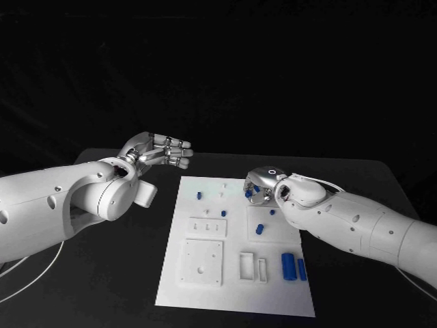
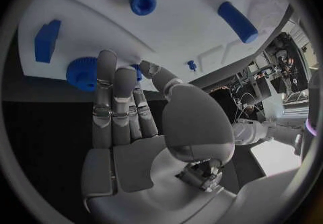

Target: Assemble the parts on the task board

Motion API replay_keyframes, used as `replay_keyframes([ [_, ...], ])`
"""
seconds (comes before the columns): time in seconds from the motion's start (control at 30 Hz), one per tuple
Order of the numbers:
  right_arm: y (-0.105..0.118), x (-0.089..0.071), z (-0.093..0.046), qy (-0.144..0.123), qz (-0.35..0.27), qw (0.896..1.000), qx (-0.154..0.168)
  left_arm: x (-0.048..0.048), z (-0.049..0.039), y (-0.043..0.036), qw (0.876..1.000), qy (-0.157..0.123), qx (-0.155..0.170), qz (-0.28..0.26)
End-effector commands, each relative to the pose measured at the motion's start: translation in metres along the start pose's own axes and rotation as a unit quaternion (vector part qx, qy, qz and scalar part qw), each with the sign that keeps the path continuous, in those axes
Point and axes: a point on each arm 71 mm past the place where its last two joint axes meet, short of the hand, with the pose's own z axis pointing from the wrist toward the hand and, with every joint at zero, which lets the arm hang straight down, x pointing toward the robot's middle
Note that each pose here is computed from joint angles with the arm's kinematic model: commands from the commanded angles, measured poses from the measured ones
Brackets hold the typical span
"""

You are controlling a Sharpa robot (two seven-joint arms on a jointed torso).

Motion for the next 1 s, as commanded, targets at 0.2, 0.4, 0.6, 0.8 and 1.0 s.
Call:
replay_keyframes([
  [0.2, 0.002, 0.0, 0.0, -0.006, -0.009, 1.0, -0.001, 0.0024, 0.0007, -0.0017, 1.0, 0.011, 0.002, 0.0],
  [0.4, 0.003, -0.003, 0.0, -0.027, -0.006, 1.0, -0.001, 0.0017, 0.0009, -0.0014, 1.0, 0.01, 0.001, 0.0],
  [0.6, 0.004, -0.008, -0.001, -0.058, -0.007, 0.998, 0.006, 0.0005, 0.001, -0.001, 1.0, 0.008, 0.001, 0.001],
  [0.8, 0.007, -0.013, -0.002, -0.085, -0.004, 0.996, 0.009, -0.0007, 0.0012, -0.0007, 1.0, 0.006, 0.0, 0.001],
  [1.0, 0.017, -0.021, -0.003, -0.114, -0.001, 0.993, 0.01, -0.002, 0.0016, -0.0004, 1.0, 0.004, 0.0, 0.002],
])
